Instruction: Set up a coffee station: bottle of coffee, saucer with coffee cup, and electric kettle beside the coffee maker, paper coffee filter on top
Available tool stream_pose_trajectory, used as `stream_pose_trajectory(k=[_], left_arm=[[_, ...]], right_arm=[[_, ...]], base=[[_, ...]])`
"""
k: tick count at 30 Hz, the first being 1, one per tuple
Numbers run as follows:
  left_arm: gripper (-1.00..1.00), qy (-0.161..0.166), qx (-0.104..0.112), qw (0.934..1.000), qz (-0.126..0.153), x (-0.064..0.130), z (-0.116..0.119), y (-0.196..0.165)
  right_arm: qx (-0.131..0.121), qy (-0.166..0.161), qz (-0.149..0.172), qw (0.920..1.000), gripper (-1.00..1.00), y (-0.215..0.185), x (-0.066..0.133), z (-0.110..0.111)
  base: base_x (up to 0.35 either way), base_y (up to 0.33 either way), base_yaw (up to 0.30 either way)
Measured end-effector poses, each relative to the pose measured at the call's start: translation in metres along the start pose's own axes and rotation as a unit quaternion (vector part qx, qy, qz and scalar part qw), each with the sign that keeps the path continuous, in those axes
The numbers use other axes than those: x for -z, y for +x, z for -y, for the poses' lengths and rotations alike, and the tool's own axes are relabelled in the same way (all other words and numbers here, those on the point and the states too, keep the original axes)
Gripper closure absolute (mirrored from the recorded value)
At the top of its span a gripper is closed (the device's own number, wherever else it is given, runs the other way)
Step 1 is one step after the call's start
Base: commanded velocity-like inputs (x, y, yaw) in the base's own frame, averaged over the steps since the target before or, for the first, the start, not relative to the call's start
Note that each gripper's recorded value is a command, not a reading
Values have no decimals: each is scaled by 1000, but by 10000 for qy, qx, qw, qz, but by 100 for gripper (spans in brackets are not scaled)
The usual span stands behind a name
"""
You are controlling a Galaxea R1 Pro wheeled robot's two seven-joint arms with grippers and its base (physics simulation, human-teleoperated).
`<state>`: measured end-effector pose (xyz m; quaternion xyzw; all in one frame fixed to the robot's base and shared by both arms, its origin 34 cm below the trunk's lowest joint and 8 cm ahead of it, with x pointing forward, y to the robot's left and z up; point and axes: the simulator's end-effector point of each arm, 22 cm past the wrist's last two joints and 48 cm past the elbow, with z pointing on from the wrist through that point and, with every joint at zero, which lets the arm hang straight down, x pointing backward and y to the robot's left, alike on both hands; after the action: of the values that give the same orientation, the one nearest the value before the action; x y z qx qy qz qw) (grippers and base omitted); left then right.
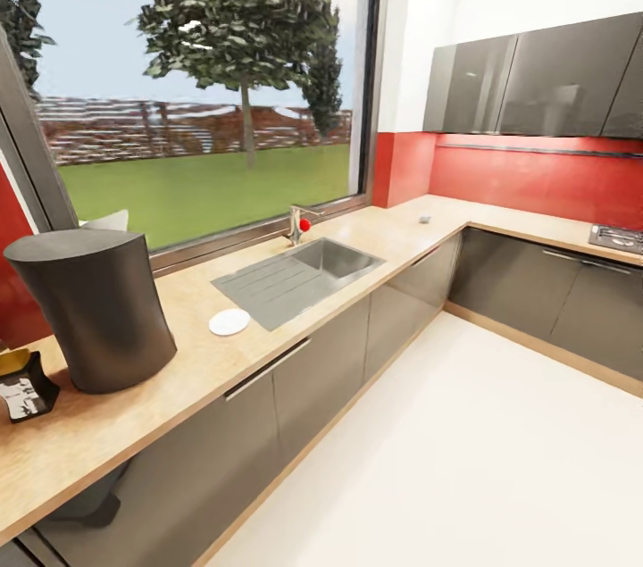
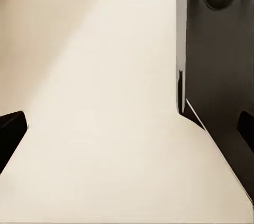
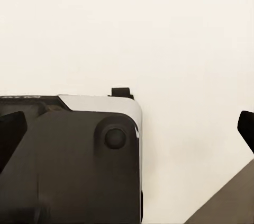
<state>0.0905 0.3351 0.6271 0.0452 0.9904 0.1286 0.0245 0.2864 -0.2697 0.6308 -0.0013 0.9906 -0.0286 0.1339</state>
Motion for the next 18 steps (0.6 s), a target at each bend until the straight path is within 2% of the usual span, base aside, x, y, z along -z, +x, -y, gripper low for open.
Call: stream_pose_trajectory(k=[6,11,14,18], left_arm=[[-100,-19,-19,10000,-65,0,-1,4],[-100,-19,-80,9992,-381,1,1,18],[-100,-12,-121,9985,-541,2,4,24],[-100,-2,-138,9981,-607,3,6,27]], right_arm=[[10,-6,-6,10000,-100,1,0,0],[16,-19,-16,10000,-100,2,0,0],[28,-16,-14,10000,-100,2,0,0],[33,-22,-11,10000,-100,2,0,0]], base=[[0,0,-7],[38,-22,-1],[132,-141,0],[164,-192,0]])
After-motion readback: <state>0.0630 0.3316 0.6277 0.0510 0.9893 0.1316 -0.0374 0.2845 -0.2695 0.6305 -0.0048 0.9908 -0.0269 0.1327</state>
